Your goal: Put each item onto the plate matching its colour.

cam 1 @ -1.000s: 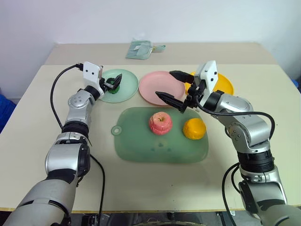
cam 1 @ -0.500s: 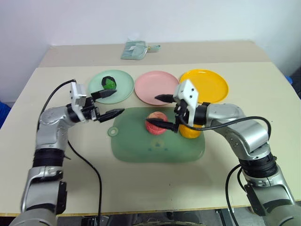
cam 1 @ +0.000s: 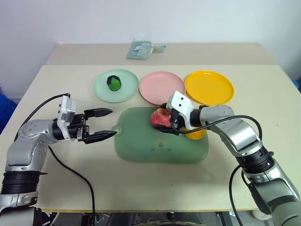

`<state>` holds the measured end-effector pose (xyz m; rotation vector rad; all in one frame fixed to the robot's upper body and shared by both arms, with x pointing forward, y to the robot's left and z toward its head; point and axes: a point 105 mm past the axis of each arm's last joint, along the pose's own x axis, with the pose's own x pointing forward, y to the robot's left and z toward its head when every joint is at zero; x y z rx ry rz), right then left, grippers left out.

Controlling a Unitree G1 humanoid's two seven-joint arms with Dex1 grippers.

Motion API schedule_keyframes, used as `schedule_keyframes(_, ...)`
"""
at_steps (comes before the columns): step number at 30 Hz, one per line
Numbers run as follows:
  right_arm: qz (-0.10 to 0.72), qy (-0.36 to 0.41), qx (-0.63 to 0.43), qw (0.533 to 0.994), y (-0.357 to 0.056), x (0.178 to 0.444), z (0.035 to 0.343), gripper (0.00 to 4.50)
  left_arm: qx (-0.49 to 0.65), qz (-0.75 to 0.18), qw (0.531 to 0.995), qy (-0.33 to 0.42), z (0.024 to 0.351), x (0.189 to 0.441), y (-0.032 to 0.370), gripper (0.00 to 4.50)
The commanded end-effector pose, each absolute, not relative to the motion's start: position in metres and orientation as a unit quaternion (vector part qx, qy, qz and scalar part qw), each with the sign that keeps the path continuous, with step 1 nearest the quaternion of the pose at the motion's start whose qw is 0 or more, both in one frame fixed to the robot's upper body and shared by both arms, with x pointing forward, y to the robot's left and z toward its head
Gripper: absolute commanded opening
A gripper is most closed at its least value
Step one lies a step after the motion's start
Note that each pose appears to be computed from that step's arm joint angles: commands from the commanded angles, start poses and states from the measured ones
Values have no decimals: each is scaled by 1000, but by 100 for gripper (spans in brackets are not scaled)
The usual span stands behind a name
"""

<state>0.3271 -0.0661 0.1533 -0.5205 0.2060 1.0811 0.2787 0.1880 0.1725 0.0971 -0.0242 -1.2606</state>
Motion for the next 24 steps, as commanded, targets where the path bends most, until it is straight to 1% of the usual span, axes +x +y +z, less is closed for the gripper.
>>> schedule_keyframes(1, 517, 69, -247, 817, -61, 326, 166, 450, 56, -587, 807, -38, 184, 277, 188, 446)
schedule_keyframes(5, 517, 67, -242, 818, -64, 328, 170, 450, 57, -585, 808, -40, 184, 278, 187, 446)
schedule_keyframes(9, 508, 106, -283, 807, -74, 329, 146, 450, 60, -583, 809, -46, 184, 280, 186, 446)
schedule_keyframes(13, 505, 106, -293, 805, -75, 331, 144, 450, 62, -581, 810, -52, 184, 282, 185, 446)
schedule_keyframes(17, 507, 90, -271, 813, -71, 332, 157, 334, 64, -579, 811, -55, 185, 283, 185, 450)
schedule_keyframes(18, 510, 86, -272, 812, -70, 331, 160, 317, 64, -579, 811, -56, 186, 283, 186, 450)
schedule_keyframes(22, 517, 73, -256, 814, -65, 328, 168, 317, 62, -578, 812, -59, 187, 284, 185, 450)
schedule_keyframes(24, 519, 53, -230, 821, -61, 329, 180, 317, 61, -572, 816, -65, 188, 285, 186, 450)
